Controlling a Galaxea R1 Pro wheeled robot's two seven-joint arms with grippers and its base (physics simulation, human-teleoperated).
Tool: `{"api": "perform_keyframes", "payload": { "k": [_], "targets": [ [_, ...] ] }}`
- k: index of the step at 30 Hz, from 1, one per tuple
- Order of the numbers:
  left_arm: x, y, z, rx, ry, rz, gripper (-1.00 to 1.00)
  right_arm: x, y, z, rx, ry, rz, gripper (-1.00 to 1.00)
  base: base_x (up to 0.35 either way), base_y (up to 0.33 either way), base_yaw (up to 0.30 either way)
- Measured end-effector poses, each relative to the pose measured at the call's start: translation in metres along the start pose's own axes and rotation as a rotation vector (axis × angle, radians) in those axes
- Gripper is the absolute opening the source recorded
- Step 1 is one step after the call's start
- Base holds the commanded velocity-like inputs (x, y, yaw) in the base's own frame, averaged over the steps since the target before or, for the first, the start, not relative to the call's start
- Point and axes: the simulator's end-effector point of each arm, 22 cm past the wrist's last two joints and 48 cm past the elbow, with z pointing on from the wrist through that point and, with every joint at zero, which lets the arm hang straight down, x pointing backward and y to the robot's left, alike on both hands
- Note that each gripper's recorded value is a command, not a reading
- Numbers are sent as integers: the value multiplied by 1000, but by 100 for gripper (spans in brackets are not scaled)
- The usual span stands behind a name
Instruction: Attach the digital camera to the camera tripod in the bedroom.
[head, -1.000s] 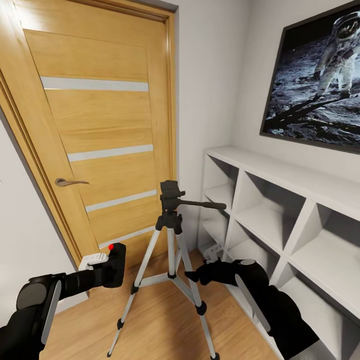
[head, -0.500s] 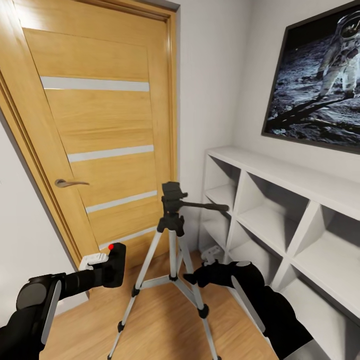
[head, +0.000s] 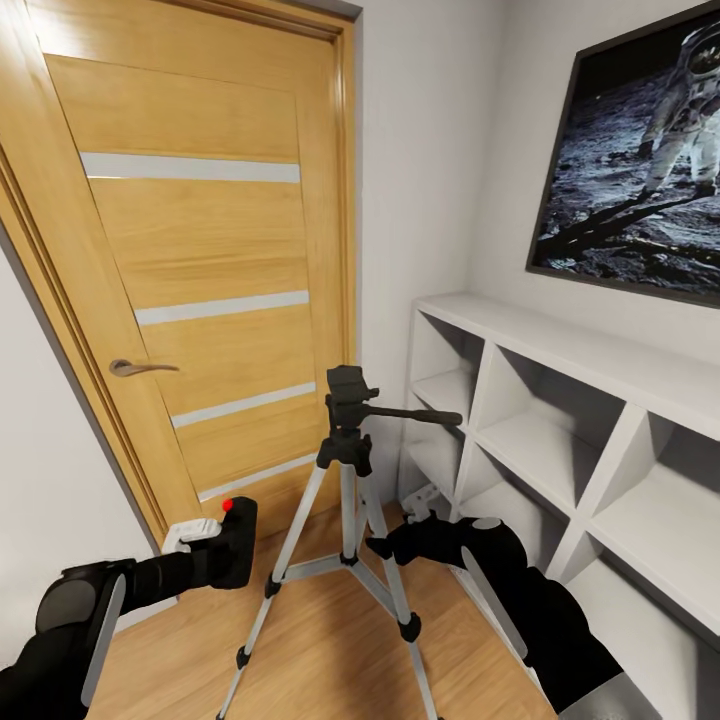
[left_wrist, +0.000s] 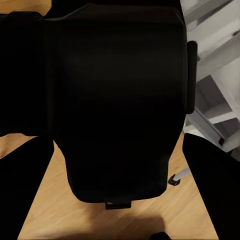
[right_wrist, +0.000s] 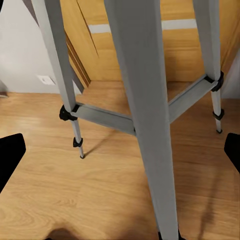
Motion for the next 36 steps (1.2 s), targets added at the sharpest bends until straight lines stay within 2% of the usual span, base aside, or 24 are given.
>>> {"api": "perform_keyframes", "payload": {
  "k": [21,36],
  "targets": [
    [0,0,0,0,0,0,-100,0,0,0,0,0,0,100,0,0,0],
    [7,-5,3,11,12,-15,-100,8,-2,-2,14,34,1,100,37,7,0]
  ]
}}
